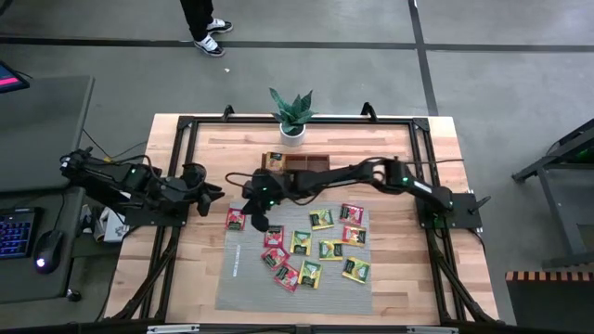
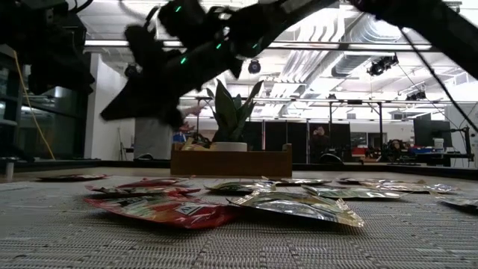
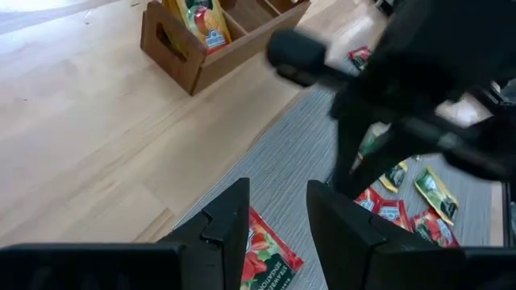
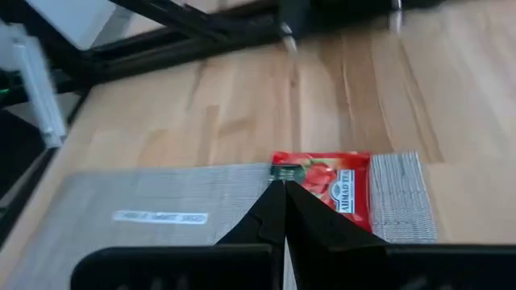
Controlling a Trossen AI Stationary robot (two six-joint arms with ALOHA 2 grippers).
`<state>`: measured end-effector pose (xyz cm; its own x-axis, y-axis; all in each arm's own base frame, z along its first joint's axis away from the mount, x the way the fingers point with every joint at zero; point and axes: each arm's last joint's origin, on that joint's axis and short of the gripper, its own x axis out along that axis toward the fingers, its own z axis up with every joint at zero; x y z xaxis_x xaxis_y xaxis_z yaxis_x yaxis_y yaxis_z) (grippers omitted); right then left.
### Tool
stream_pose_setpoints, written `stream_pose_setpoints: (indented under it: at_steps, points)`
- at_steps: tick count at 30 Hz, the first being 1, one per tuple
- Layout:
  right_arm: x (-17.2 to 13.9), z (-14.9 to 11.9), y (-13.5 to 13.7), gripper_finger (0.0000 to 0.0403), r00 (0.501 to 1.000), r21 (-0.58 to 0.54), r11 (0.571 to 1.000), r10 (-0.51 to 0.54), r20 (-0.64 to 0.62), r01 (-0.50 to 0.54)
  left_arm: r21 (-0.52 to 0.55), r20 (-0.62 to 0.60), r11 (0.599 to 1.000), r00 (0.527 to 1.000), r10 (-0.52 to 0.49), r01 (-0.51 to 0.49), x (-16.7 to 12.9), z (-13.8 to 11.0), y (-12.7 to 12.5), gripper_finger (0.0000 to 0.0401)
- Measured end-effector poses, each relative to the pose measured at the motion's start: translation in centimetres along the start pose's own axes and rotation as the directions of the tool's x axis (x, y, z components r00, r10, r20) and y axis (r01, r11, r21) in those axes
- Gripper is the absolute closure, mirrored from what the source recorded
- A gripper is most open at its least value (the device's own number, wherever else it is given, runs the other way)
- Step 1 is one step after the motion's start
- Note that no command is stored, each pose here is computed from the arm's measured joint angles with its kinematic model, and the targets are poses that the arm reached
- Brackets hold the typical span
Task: Pick & Place Tea
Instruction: Put the red tea bag into the middle section of the wooden organizer
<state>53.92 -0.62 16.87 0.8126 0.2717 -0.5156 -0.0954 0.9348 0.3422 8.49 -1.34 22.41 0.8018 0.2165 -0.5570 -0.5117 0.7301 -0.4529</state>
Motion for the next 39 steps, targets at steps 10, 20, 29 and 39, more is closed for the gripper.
stream_pose_setpoints:
  at_steps: [10,20,29,39]
  points:
    - [3.5,-2.3,-1.7,0.0402,0.997,0.069,0.997,-0.017,-0.080,0.023,0.008,-0.009,1.000,1.000,0.012,-0.012,0.0,-0.1,0.1,0.0278]
    - [3.8,-2.7,-2.6,0.0403,0.995,0.082,0.993,-0.075,-0.069,0.081,0.008,-0.011,1.000,1.000,0.012,-0.012,0.0,-0.1,0.1,0.0278]
    - [3.8,-2.4,-2.8,0.0403,0.995,0.076,0.992,-0.094,-0.038,0.097,0.008,-0.012,1.000,1.000,0.011,-0.011,0.0,-0.1,0.1,0.0278]
    - [3.7,-2.3,-3.0,0.0403,0.994,0.046,0.993,-0.107,-0.033,0.109,0.008,-0.012,1.000,1.000,0.011,-0.011,0.0,-0.1,0.1,0.0278]
